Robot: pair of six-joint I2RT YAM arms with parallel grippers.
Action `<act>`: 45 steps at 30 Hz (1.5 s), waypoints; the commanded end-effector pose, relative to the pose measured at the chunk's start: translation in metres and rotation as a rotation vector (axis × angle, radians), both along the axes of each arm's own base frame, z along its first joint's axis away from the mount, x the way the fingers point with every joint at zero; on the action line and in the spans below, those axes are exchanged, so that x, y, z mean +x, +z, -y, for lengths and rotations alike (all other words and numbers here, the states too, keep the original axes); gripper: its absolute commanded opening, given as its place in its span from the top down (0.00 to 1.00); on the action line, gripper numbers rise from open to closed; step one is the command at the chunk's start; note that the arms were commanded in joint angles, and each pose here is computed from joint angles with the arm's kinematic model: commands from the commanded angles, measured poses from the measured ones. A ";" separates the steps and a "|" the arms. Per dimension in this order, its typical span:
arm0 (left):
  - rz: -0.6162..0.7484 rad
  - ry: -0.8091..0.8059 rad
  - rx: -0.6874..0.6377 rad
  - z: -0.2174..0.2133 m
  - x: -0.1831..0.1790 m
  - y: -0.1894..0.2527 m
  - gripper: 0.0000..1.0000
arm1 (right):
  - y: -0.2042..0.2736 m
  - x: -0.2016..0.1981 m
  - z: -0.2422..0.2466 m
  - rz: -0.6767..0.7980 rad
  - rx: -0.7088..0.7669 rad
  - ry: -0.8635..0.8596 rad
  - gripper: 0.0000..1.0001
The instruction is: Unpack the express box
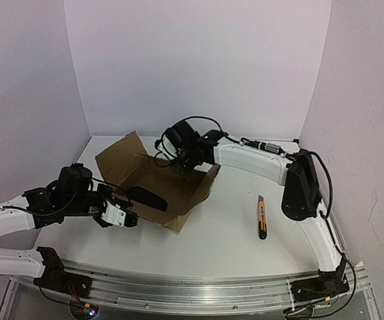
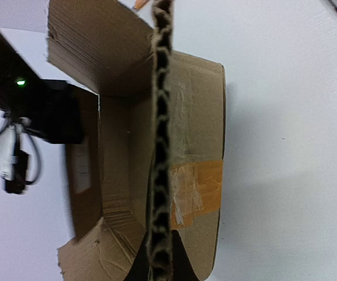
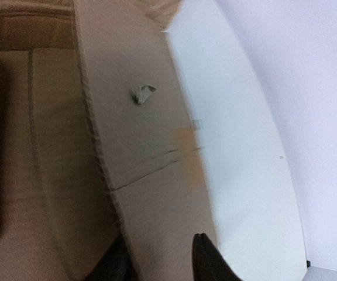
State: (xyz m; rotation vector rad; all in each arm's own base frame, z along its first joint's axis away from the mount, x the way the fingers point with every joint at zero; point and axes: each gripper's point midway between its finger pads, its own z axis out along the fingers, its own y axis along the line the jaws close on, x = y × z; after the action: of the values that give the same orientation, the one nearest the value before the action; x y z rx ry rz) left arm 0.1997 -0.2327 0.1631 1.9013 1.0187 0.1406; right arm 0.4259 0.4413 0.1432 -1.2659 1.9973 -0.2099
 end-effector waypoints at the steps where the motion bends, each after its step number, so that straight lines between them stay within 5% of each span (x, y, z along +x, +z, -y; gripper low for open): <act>1: -0.074 -0.097 0.005 0.001 -0.028 0.003 1.00 | 0.048 0.059 0.067 0.130 0.067 -0.261 0.53; 10: -0.069 -0.118 0.014 0.001 -0.031 -0.005 1.00 | 0.010 0.062 0.063 -0.021 0.132 -0.205 0.38; 19: -0.067 -0.144 0.075 -0.011 -0.040 -0.040 0.98 | -0.036 0.073 0.081 -0.211 0.286 -0.338 0.24; 26: -0.084 -0.112 0.098 -0.018 -0.041 -0.023 0.41 | -0.033 0.072 0.074 -0.257 0.341 -0.314 0.19; 31: -0.147 -0.132 0.139 -0.032 -0.059 0.004 0.11 | -0.019 0.075 0.073 -0.223 0.337 -0.291 0.16; 36: -0.189 -0.002 0.133 -0.042 -0.051 0.037 0.05 | 0.020 0.078 0.074 -0.160 0.370 -0.273 0.10; 45: -0.285 0.500 -0.157 -0.027 0.040 0.117 0.08 | 0.137 0.069 0.090 0.015 0.481 -0.252 0.02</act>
State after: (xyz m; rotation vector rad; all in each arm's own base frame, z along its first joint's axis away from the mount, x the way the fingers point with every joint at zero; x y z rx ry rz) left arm 0.1993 -0.2118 0.2531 1.8379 1.3712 0.0776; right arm 0.5018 0.3556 0.1448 -0.8125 2.2591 0.0782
